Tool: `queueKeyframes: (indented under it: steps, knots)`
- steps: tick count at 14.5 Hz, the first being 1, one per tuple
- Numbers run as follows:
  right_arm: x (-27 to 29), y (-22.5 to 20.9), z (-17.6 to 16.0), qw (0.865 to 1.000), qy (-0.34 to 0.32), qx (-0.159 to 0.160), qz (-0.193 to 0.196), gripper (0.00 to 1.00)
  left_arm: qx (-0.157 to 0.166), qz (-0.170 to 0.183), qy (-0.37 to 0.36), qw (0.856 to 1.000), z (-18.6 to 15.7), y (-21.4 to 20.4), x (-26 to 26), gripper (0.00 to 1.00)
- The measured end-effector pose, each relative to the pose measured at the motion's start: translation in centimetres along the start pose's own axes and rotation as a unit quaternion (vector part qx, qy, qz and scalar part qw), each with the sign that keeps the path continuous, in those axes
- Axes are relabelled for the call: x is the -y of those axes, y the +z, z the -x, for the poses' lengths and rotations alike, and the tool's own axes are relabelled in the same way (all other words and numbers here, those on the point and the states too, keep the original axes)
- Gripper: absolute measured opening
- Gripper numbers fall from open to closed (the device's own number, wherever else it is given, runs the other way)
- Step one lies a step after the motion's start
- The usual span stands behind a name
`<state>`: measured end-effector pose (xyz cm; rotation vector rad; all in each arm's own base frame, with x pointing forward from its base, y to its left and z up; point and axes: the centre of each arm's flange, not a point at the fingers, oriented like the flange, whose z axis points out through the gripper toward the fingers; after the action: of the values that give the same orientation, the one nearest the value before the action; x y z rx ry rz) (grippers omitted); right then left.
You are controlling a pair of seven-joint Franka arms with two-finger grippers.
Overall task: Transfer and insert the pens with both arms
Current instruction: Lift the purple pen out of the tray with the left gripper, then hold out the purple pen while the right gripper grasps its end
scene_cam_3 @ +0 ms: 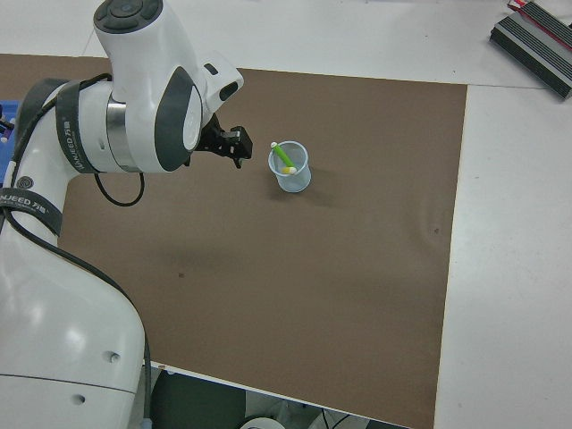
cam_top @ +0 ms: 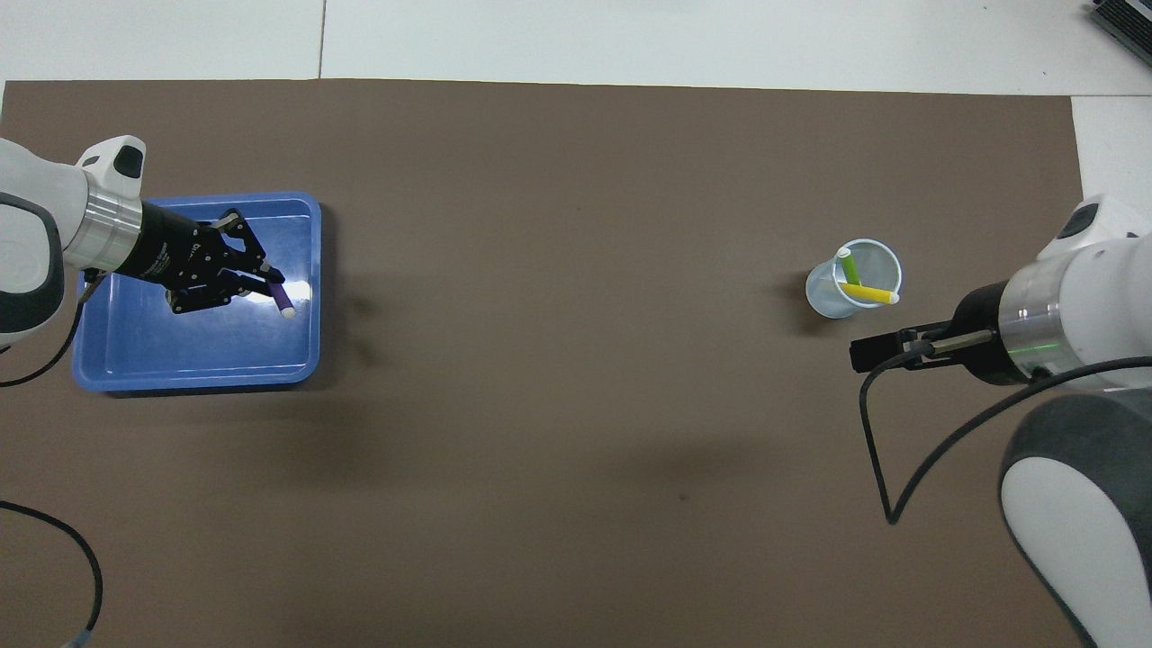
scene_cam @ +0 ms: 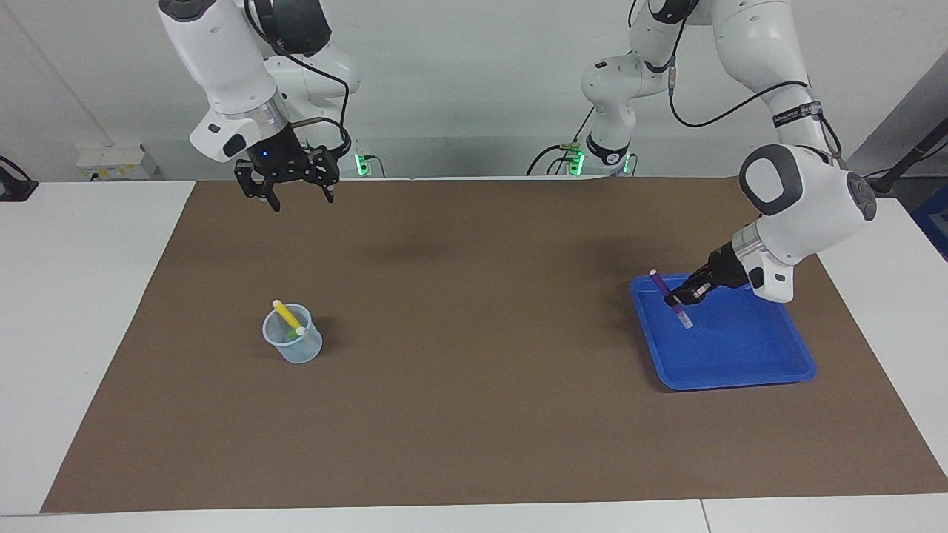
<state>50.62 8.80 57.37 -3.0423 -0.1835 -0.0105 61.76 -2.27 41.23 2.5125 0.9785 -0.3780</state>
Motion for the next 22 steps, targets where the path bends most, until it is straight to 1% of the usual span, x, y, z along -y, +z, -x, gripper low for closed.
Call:
queueKeyframes:
  steps: [2,4,6,9,11,14,16,17,19,22]
  knots:
    - [0.3,0.0,0.1,1.000,-0.002,0.000,-0.002,1.00,0.030,0.020,-0.029,0.999,0.6,0.1,-0.2,0.17]
    - [0.9,-0.2,-0.1,0.999,0.005,-0.009,-0.037,1.00,0.050,0.029,-0.048,0.997,1.4,0.6,-0.9,0.17]
    - [1.8,-0.5,-0.5,0.997,0.007,-0.028,-0.066,1.00,0.071,0.042,-0.084,0.993,2.6,1.3,-2.2,0.17]
    - [4.9,-0.4,-0.9,0.992,0.003,-0.053,-0.116,1.00,0.108,0.061,-0.145,0.982,4.6,2.2,-4.2,0.17]
    - [6.8,0.2,-1.7,0.987,0.012,-0.073,-0.141,1.00,0.131,0.068,-0.182,0.972,5.9,2.9,-5.5,0.17]
    - [10.4,2.1,-3.0,0.982,0.036,-0.090,-0.163,1.00,0.141,0.066,-0.199,0.968,8.4,4.1,-7.6,0.17]
    - [13.6,3.9,-3.7,0.979,0.057,-0.100,-0.171,1.00,0.151,0.081,-0.216,0.961,10.1,4.9,-9.4,0.17]
    - [15.1,4.8,-4.0,0.978,0.060,-0.103,-0.173,1.00,0.156,0.092,-0.234,0.955,10.8,5.3,-10.2,0.17]
    - [16.9,6.2,-4.3,0.977,0.060,-0.106,-0.176,1.00,0.156,0.105,-0.274,0.943,12.5,6.4,-11.8,0.17]
    - [18.8,6.6,-4.3,0.977,0.059,-0.100,-0.180,1.00,0.153,0.108,-0.301,0.935,15.7,8.7,-13.9,0.17]
